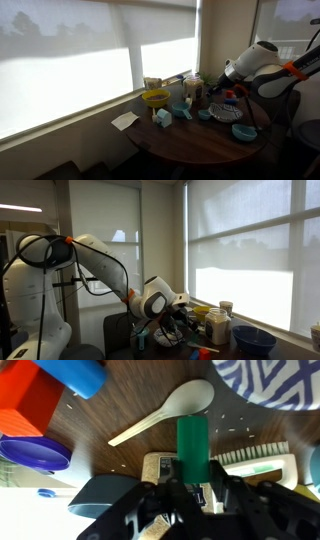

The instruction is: Pick up the green cylinder and make it stand vertically near the sugar jar, pick up the blue cylinder and make it stand vertically on the table

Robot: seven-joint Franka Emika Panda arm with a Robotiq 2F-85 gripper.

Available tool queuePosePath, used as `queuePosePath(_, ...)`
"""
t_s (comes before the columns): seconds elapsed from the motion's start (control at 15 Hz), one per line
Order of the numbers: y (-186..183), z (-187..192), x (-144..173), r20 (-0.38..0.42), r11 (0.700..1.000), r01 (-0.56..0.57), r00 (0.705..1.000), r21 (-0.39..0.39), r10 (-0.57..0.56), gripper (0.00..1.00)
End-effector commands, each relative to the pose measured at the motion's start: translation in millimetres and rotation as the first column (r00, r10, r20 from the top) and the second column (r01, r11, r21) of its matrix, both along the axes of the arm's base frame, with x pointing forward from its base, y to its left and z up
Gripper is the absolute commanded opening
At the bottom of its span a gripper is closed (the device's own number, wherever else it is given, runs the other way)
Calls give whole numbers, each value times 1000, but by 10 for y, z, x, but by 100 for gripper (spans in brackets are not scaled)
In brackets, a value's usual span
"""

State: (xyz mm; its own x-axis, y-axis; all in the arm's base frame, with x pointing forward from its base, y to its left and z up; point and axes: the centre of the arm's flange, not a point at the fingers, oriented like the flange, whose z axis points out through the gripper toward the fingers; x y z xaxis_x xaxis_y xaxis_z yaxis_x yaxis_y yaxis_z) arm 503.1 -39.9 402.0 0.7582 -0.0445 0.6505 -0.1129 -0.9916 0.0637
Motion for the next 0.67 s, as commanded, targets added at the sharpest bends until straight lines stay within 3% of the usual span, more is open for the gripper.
queuePosePath(0.0, 91, -92, 129, 45, 999, 18, 999, -31, -16, 8)
queuePosePath(0.4, 42, -122, 185, 58, 998, 40, 998, -56, -37, 8)
queuePosePath(0.47, -136, 97, 68, 43, 998, 29, 999, -55, -26, 33)
queuePosePath(0.6, -91, 68, 85, 41, 998, 29, 999, -48, -27, 33)
